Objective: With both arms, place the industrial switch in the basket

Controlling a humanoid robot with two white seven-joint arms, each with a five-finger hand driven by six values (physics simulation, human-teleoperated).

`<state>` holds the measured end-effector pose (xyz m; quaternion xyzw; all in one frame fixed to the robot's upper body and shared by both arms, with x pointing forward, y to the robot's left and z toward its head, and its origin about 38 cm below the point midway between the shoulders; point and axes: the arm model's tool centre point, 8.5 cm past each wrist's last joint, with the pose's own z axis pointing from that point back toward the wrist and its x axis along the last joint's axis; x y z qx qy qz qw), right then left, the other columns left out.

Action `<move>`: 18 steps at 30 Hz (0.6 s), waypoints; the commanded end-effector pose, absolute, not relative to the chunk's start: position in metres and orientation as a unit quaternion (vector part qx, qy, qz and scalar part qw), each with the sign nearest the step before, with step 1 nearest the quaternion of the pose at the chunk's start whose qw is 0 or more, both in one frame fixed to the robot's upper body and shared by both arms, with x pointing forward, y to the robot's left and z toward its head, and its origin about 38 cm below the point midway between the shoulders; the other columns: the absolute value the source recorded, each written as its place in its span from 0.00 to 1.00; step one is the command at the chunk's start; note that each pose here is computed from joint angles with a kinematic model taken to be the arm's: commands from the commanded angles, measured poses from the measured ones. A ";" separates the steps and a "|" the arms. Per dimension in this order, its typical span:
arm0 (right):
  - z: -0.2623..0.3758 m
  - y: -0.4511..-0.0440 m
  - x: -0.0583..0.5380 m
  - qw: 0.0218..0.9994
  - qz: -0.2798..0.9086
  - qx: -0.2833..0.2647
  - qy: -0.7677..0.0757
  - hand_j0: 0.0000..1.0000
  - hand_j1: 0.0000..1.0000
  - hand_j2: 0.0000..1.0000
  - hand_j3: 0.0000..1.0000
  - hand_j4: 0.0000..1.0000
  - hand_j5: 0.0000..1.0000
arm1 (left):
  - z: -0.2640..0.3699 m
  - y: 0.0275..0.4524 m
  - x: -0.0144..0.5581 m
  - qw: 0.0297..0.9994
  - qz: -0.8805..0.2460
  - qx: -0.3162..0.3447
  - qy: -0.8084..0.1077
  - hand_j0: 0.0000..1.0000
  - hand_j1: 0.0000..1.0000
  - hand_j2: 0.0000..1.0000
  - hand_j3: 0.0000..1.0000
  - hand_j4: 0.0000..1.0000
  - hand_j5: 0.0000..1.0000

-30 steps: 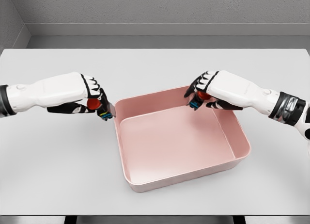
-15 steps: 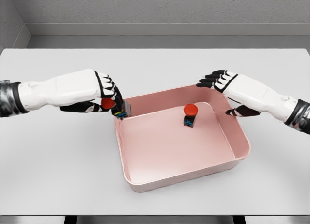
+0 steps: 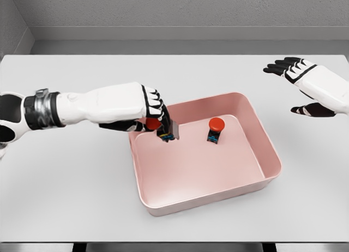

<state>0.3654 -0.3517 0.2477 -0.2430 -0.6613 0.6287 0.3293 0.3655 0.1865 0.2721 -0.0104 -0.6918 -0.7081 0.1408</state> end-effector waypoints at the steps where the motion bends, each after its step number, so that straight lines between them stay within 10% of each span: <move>1: 0.248 -0.351 0.365 0.331 0.626 -0.241 -0.664 1.00 1.00 1.00 1.00 1.00 1.00 | 0.270 0.182 0.364 0.141 -0.706 -0.018 -0.694 0.57 0.57 0.57 0.57 0.57 0.57; 4: 0.248 -0.351 0.365 0.330 0.627 -0.240 -0.664 1.00 1.00 1.00 1.00 1.00 1.00 | 0.273 0.176 0.365 0.135 -0.700 -0.022 -0.701 1.00 1.00 1.00 1.00 1.00 1.00; 18: 0.248 -0.350 0.366 0.328 0.630 -0.239 -0.662 1.00 1.00 1.00 1.00 1.00 1.00 | 0.306 0.145 0.369 0.084 -0.678 -0.022 -0.730 1.00 1.00 1.00 1.00 1.00 1.00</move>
